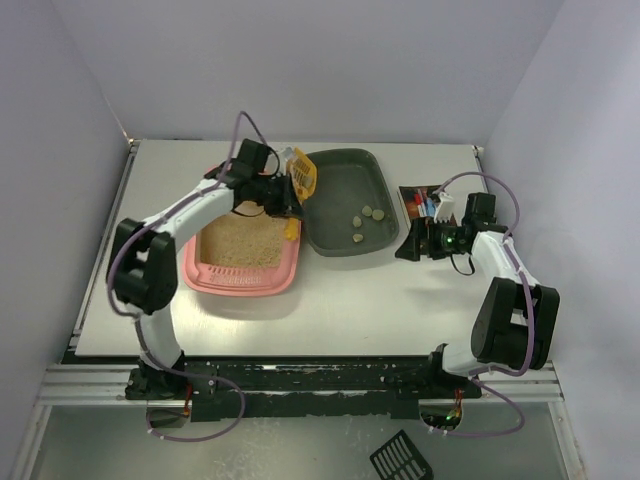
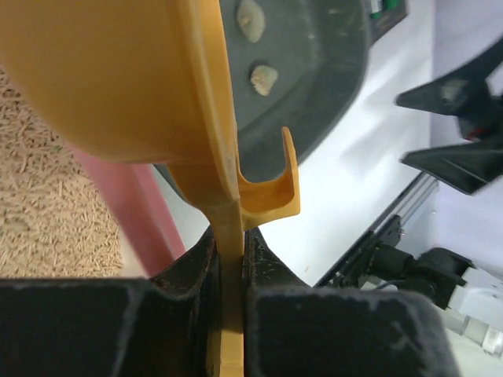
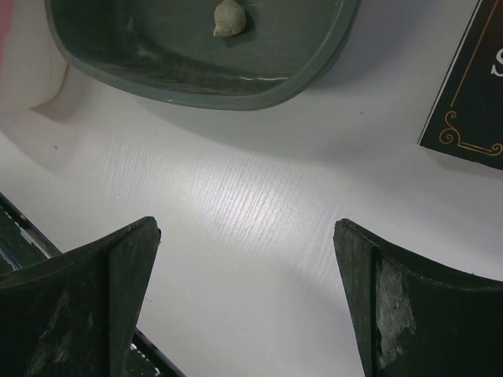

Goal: Clean the litter box

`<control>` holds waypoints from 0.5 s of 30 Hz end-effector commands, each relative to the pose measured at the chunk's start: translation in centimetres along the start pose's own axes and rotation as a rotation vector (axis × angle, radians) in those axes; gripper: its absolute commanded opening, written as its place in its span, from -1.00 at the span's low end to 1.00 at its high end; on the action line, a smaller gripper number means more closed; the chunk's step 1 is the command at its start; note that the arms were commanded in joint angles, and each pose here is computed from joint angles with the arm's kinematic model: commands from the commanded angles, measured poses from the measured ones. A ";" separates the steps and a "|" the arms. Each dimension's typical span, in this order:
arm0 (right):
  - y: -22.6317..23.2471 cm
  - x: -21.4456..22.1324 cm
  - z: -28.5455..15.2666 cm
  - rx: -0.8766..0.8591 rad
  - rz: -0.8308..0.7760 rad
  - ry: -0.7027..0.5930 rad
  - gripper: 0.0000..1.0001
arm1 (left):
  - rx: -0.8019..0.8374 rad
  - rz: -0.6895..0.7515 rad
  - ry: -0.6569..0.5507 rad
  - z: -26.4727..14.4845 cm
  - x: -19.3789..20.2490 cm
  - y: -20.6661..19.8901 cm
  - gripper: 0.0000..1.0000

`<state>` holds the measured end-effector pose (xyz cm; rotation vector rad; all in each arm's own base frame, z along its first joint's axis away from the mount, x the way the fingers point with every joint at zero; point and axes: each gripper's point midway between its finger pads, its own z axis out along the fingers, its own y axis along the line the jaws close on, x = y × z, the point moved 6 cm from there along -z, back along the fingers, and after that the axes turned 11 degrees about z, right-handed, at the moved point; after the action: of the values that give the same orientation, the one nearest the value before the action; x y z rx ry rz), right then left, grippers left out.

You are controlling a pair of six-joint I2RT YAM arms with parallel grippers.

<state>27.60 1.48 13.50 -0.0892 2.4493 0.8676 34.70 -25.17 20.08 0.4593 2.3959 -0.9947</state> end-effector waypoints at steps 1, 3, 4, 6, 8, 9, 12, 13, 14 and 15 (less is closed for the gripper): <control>0.7 -1.3 -1.6 -0.021 -0.026 -0.059 0.88 | -0.132 0.024 0.090 3.2 0.1 0.4 -0.85; 0.6 -1.5 -2.0 -0.030 -0.021 -0.073 0.88 | -0.261 0.043 0.161 4.9 0.4 1.1 -0.86; 0.6 -1.5 -2.2 -0.037 -0.018 -0.079 0.88 | -0.331 0.077 0.187 5.6 0.4 1.3 -0.85; 0.6 -1.5 -2.4 -0.048 -0.012 -0.084 0.88 | -0.461 0.166 0.198 6.9 -0.1 0.6 -0.85; 0.5 -1.5 -2.4 -0.052 -0.005 -0.082 0.88 | -0.546 0.246 0.210 8.0 -0.1 -0.4 -0.86; 0.5 -1.5 -2.4 -0.055 -0.003 -0.081 0.88 | -0.589 0.279 0.223 8.8 0.2 -0.5 -0.85; 0.5 -1.6 -2.4 -0.053 -0.002 -0.080 0.88 | -0.700 0.368 0.255 9.5 0.6 -1.0 -0.86; 0.5 -1.5 -2.4 -0.053 -0.003 -0.081 0.88 | -0.726 0.394 0.265 9.7 0.8 -1.2 -0.85; 0.5 -1.5 -2.4 -0.052 -0.003 -0.080 0.88 | -0.750 0.418 0.276 9.9 1.1 -1.3 -0.86; 0.5 -1.5 -2.4 -0.051 -0.005 -0.082 0.88 | -0.772 0.440 0.284 10.0 1.3 -1.4 -0.85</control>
<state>27.31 0.37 15.01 -0.0458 2.3906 0.9159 36.78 -35.03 13.71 0.7254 2.5450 -0.1391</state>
